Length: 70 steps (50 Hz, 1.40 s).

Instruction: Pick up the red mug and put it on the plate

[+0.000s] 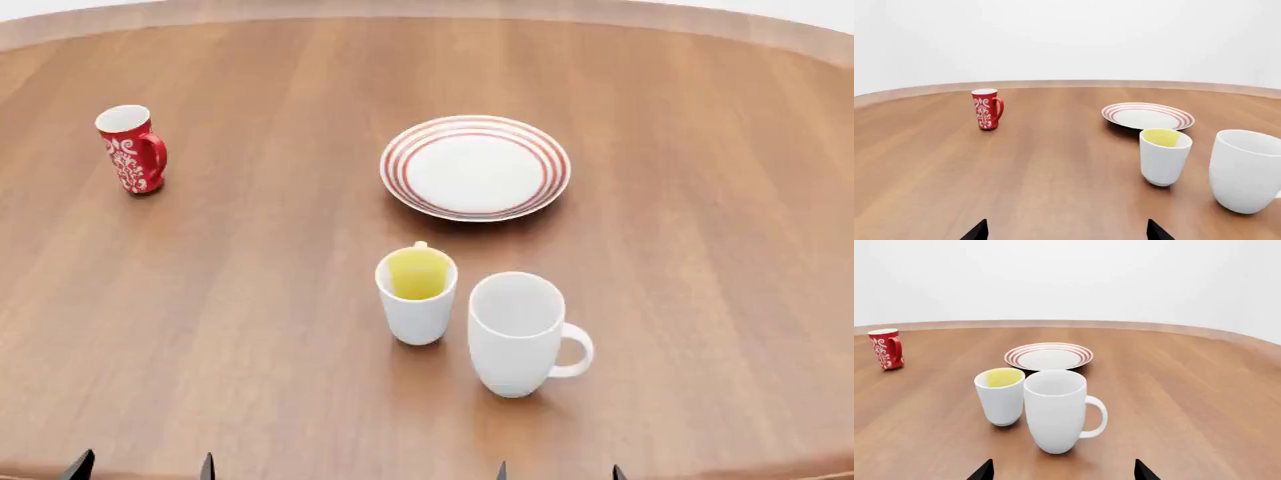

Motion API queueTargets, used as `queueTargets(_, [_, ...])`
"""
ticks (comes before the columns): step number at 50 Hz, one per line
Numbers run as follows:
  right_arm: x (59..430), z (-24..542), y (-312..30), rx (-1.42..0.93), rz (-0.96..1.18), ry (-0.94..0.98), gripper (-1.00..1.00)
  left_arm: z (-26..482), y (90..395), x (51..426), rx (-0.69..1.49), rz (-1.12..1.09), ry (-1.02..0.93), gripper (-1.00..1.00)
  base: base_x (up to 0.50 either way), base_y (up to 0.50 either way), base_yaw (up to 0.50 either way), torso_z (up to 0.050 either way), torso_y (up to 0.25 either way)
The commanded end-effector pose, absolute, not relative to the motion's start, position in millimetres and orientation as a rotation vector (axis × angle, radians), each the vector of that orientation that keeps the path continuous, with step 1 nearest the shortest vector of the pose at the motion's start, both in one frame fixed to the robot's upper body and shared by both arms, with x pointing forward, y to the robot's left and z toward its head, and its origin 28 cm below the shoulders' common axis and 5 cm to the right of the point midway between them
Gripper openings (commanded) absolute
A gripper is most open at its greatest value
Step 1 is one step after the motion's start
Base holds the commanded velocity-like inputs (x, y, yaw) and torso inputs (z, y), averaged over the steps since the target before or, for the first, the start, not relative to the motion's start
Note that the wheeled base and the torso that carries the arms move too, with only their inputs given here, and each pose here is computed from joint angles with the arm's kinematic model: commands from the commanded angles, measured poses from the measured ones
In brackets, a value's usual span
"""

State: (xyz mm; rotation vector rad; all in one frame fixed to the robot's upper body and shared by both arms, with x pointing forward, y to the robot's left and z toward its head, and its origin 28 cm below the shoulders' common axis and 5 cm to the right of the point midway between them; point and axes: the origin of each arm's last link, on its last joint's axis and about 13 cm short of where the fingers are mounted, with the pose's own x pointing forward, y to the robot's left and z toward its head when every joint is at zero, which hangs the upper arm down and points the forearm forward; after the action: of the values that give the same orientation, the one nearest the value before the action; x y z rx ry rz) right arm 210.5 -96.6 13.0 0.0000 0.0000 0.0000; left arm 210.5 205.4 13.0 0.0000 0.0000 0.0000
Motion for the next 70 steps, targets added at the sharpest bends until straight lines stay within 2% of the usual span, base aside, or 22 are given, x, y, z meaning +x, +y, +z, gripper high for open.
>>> queueTargets(1, [211.4,11.4,-96.6,0.003,-0.003,0.003,1.00,12.4,206.0,210.9,0.002,0.006,0.000,1.00,0.00,0.00,0.00,0.000,0.000])
queueTargets(17, [211.3,17.1,-96.7,-0.010,-0.005,0.024,1.00,15.7,205.8,212.8,0.012,0.011,0.001,1.00,0.00,0.00,0.00,0.000,0.000])
queueTargets(28, [219.2,102.9,-103.1,-0.006,0.043,-0.024,1.00,90.2,207.0,218.0,-0.003,-0.044,-0.064,1.00,0.00,0.00,0.00,0.000,0.000])
queueTargets(43, [220.5,117.0,-107.4,-0.004,0.044,-0.029,1.00,100.2,209.6,220.1,-0.015,-0.043,-0.078,1.00,0.00,0.00,0.00,0.000,0.000])
queueTargets(46, [222.4,124.2,-114.0,-0.007,0.002,-0.045,1.00,100.9,210.5,220.3,-0.017,-0.040,-0.078,1.00,0.00,0.00,0.00,0.000,0.000])
queueTargets(48, [225.3,133.6,-126.2,-0.087,-0.148,-0.092,1.00,100.3,210.6,219.9,-0.014,-0.039,-0.079,1.00,0.00,0.00,0.00,0.000,0.000])
queueTargets(55, [227.6,154.1,-168.3,-0.010,-0.349,-0.097,1.00,98.0,212.3,222.6,-0.021,-0.031,-0.072,1.00,0.00,0.00,0.00,0.000,0.000])
queueTargets(60, [222.6,153.3,-183.7,0.037,-0.394,-0.084,1.00,96.6,212.3,223.3,-0.021,-0.030,-0.067,1.00,0.00,0.00,0.00,0.000,0.000])
queueTargets(70, [223.3,149.7,-183.1,0.032,-0.379,-0.064,1.00,93.9,212.8,224.4,-0.023,-0.028,-0.061,1.00,0.05,0.00,0.00,0.000,0.000])
